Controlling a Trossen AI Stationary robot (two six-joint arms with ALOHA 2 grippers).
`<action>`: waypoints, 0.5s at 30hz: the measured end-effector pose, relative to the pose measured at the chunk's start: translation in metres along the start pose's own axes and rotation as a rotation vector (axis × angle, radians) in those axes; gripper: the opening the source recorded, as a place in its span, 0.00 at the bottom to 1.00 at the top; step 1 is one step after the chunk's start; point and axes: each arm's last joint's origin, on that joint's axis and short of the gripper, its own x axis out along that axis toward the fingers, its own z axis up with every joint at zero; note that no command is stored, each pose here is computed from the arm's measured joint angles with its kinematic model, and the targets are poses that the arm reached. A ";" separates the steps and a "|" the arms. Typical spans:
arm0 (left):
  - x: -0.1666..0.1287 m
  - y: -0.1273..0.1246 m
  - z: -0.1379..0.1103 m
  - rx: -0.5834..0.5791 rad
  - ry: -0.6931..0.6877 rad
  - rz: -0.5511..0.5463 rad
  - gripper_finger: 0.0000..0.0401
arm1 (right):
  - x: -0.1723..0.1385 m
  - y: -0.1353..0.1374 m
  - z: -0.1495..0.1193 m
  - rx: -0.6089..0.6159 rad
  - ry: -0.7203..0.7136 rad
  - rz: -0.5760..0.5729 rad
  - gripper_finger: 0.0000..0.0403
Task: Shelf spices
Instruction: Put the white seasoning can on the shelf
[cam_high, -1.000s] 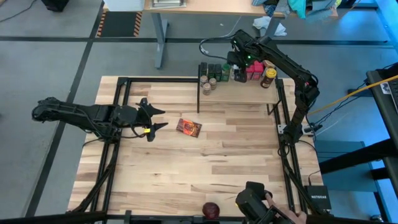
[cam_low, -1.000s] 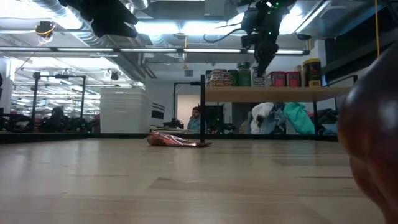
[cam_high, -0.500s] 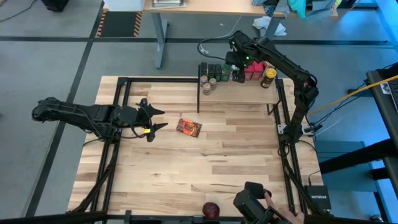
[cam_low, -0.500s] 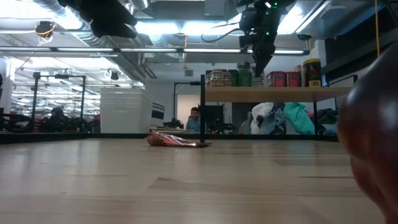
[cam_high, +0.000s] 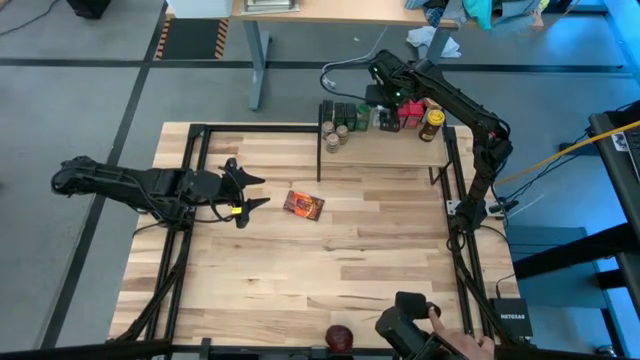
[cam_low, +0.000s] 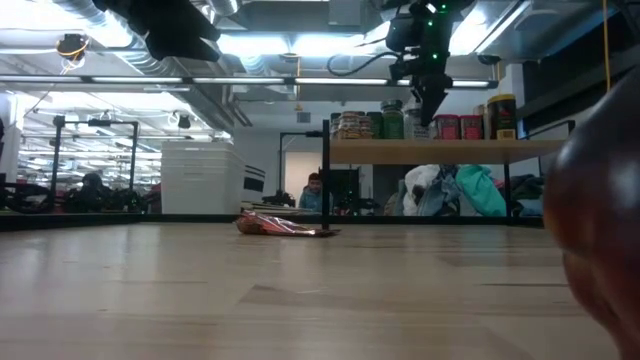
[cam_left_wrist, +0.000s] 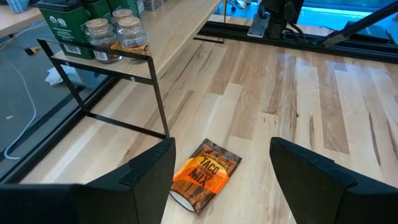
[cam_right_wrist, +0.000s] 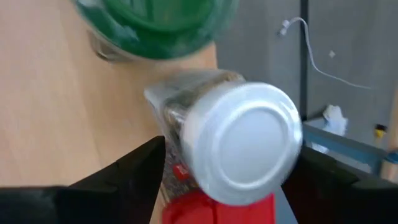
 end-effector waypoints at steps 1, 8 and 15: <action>0.000 0.000 0.000 0.000 0.000 0.000 0.64 | 0.000 0.000 0.000 0.002 -0.011 0.011 0.71; 0.000 0.000 0.000 0.000 0.000 0.000 0.64 | 0.000 0.001 0.002 0.006 -0.049 0.046 0.71; 0.000 0.000 0.000 0.000 0.000 0.000 0.64 | 0.000 0.001 0.002 0.083 -0.048 0.048 0.71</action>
